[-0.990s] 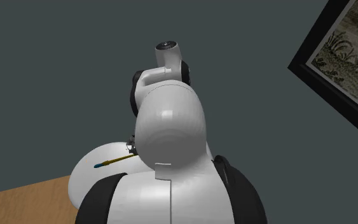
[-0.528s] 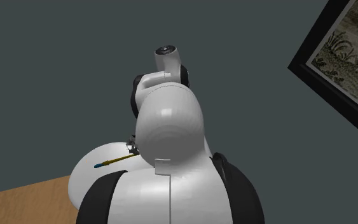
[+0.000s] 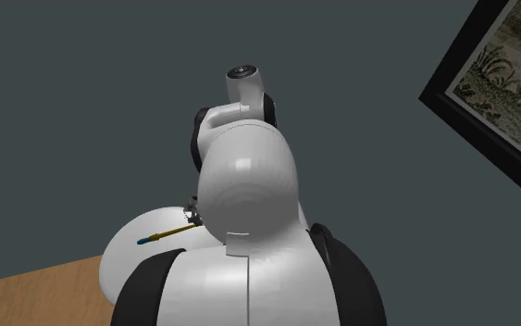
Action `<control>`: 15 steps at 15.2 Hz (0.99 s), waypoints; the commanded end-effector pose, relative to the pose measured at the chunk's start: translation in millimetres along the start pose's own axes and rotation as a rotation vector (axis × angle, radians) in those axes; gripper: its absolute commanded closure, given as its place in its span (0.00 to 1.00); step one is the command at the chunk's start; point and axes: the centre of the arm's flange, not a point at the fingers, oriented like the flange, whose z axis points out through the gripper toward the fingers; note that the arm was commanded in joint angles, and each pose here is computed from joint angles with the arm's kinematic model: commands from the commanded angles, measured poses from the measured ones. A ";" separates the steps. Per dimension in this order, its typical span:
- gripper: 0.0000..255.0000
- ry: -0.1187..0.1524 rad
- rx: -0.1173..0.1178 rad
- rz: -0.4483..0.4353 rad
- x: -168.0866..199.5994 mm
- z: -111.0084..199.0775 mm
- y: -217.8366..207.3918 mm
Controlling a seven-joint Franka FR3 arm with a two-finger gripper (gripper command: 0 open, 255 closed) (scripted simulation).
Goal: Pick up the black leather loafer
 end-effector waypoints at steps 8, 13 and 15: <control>1.00 -0.014 0.004 -0.001 -0.8 -29.9 6.2; 1.00 -0.014 0.004 -0.001 -0.7 -55.9 10.5; 1.00 -0.014 0.004 -0.001 -0.6 -66.3 12.2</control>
